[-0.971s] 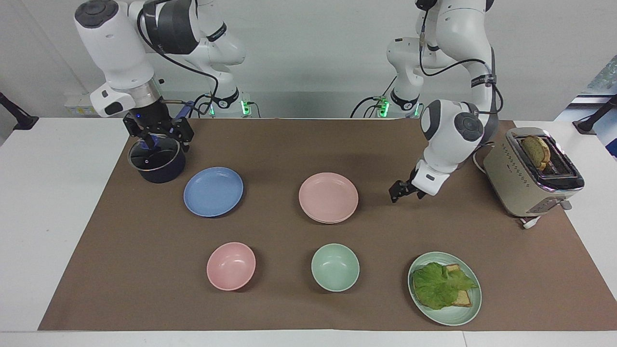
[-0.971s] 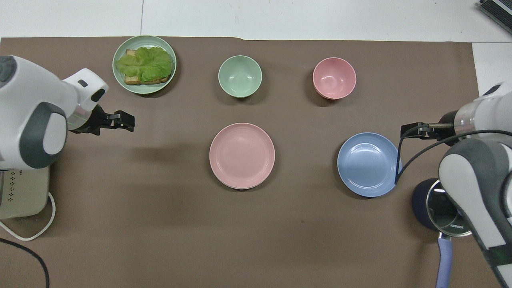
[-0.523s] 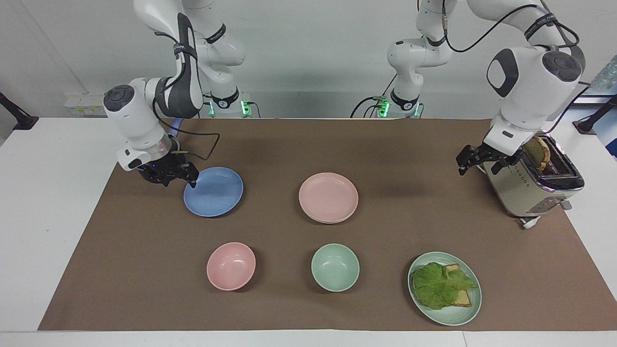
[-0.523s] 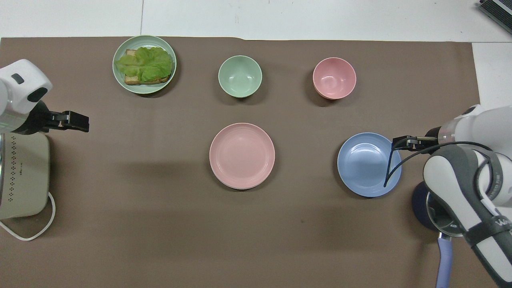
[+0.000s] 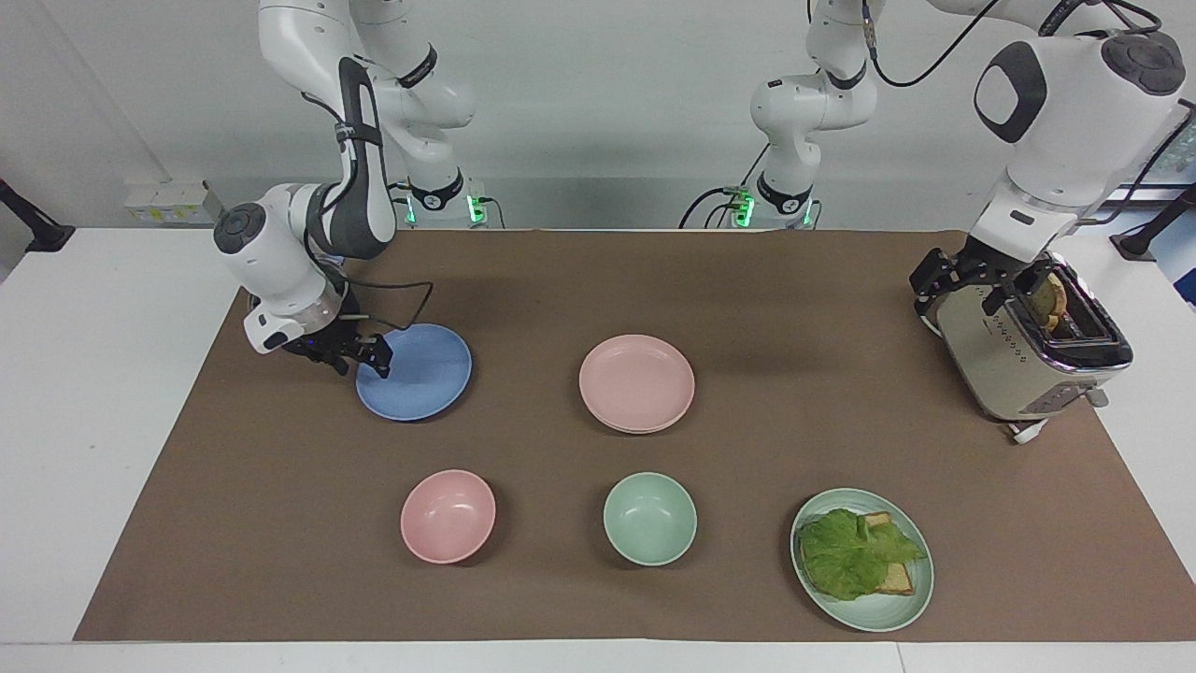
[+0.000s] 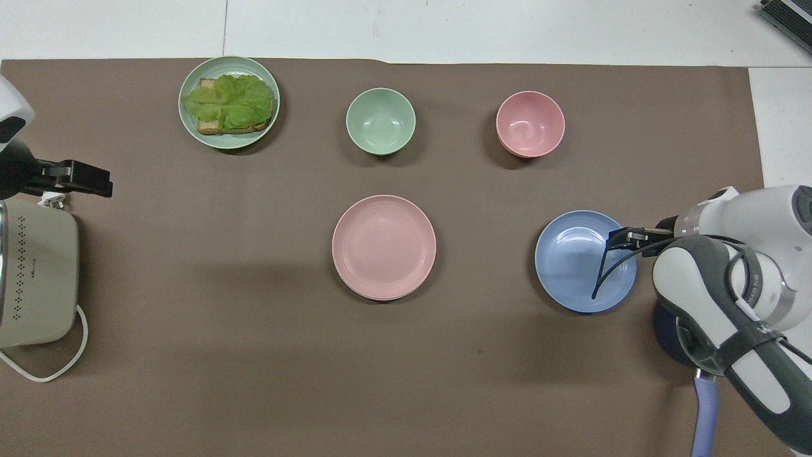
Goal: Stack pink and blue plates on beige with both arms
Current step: 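Close the right gripper on the blue plate rim, then carry the blue plate onto the pink plate with the right gripper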
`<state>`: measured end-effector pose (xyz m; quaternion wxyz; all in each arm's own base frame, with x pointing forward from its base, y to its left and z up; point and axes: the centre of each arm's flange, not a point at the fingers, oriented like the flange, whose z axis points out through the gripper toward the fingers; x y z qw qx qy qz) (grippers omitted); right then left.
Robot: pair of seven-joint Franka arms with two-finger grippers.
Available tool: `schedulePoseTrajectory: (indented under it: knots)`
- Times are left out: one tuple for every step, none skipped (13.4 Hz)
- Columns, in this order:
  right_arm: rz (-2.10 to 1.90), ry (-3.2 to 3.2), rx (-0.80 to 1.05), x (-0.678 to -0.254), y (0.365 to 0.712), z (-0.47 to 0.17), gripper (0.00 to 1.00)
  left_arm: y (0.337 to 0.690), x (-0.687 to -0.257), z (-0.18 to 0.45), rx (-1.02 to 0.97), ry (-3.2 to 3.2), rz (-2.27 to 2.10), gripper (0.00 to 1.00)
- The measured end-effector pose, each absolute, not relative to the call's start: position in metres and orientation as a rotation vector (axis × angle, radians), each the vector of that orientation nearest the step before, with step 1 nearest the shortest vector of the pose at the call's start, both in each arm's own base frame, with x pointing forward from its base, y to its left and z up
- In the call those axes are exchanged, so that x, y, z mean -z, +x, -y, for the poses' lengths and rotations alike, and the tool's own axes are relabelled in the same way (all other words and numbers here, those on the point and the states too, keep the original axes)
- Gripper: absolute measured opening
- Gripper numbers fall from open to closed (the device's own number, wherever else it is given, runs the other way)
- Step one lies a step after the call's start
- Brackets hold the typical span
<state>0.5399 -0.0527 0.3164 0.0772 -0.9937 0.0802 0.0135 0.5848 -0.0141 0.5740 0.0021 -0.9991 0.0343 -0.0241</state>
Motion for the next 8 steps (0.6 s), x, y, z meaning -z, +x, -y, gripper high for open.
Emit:
schedulePoseTrajectory:
  knots:
    - [-0.223,-2.970,-0.040,-0.312,0.539,0.054,0.79,0.586,-0.574,0.015,0.076,-3.136,-0.088,1.00]
    - [-0.213,-2.968,-0.029,-0.310,0.538,0.057,0.79,0.586,-0.574,0.016,0.077,-3.137,-0.075,1.00]
    - [-0.210,-2.968,-0.028,-0.308,0.536,0.061,0.79,0.586,-0.575,0.017,0.079,-3.138,-0.069,1.00]
    - [-0.212,-2.968,-0.033,-0.305,0.534,0.064,0.79,0.586,-0.575,0.017,0.077,-3.138,-0.065,1.00]
    - [-0.204,-2.968,-0.038,-0.303,0.532,0.067,0.79,0.585,-0.575,0.017,0.074,-3.138,-0.064,1.00]
    - [-0.194,-2.968,-0.040,-0.302,0.530,0.070,0.78,0.585,-0.575,0.017,0.070,-3.138,-0.063,1.00]
    - [-0.186,-2.968,-0.042,-0.301,0.529,0.072,0.76,0.585,-0.574,0.017,0.065,-3.138,-0.062,1.00]
    - [-0.182,-2.968,-0.044,-0.300,0.528,0.074,0.75,0.584,-0.574,0.017,0.058,-3.138,-0.062,1.00]
